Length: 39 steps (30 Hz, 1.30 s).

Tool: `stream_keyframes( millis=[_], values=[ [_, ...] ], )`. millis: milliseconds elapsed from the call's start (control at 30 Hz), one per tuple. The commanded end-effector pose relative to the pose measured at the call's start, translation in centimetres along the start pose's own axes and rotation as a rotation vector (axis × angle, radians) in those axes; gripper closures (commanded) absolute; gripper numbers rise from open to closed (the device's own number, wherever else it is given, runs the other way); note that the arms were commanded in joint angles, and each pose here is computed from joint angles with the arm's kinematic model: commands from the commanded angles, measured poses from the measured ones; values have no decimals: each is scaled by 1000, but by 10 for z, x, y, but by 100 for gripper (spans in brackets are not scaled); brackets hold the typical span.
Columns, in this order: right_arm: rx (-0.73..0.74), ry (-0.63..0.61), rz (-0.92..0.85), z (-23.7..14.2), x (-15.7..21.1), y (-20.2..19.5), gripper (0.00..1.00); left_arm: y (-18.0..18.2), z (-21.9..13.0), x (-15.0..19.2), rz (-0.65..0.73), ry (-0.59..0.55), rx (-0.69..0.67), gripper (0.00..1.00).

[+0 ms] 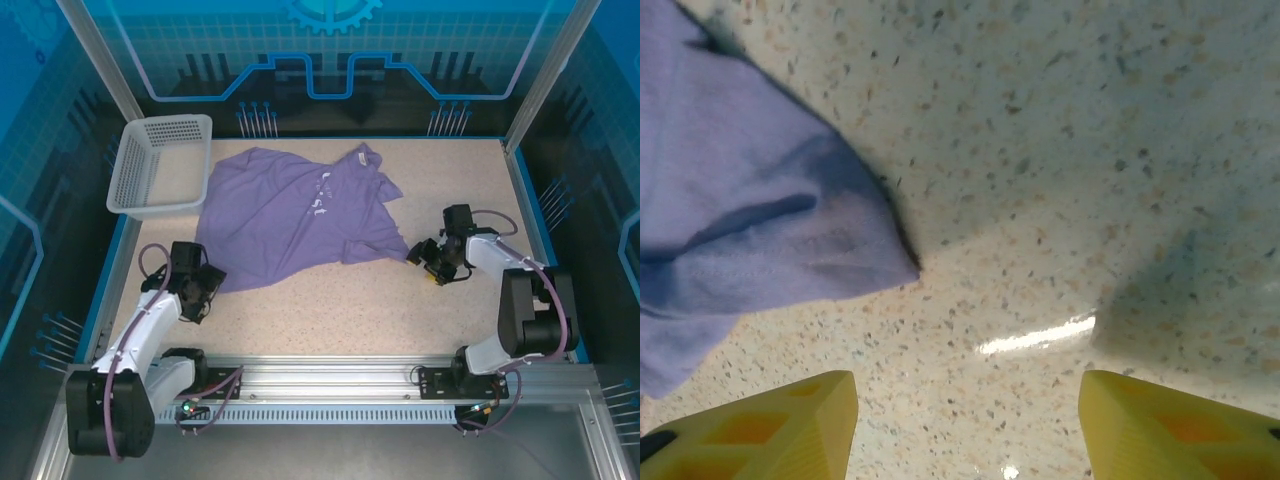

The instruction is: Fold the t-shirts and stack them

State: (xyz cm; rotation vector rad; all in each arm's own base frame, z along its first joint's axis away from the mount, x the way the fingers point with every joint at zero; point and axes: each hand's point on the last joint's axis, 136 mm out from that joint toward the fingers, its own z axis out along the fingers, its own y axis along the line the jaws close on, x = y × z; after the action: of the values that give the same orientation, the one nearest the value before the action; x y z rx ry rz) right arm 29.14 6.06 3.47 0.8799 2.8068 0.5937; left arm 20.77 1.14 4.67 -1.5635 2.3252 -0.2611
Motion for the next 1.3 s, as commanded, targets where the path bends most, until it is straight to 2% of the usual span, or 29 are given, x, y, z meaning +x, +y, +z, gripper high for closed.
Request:
stream_keyframes(
  millis=[0, 333, 500, 633, 733, 800, 933, 1033, 1100, 1200, 1267],
  values=[
    [-86, -25, 13, 2, -18, 16, 39, 6, -4, 0, 13, 9, -4, 15],
    [-111, 3, 46, 25, -27, 20, 41, -9, 15, -7, -11, 12, 36, 33],
    [-138, 27, 31, 31, -28, 29, 53, -16, 25, -6, -11, 37, 48, 40],
    [-143, 17, -16, 32, -26, 38, 54, -17, 25, -12, 6, 16, 38, 39],
    [-122, 25, -26, 36, -23, 37, 55, -17, 26, -15, 7, 5, 36, 42],
    [-99, 39, -24, 42, -20, 33, 58, -14, 28, -19, -3, -3, 25, 48],
    [-119, 34, -47, 42, -25, 45, 72, -10, 32, -23, -14, -12, 13, 59],
    [-112, 20, -76, 39, -24, 49, 74, -10, 33, -24, -14, -20, 17, 66],
    [-116, 13, -87, 37, -24, 52, 72, -11, 33, -24, -15, -20, 21, 65],
    [-107, 14, -93, 36, -22, 52, 68, -13, 34, -24, -10, -18, 30, 57],
    [-81, 19, -93, 38, -21, 48, 68, -13, 34, -25, -9, -25, 29, 58]
  ],
)
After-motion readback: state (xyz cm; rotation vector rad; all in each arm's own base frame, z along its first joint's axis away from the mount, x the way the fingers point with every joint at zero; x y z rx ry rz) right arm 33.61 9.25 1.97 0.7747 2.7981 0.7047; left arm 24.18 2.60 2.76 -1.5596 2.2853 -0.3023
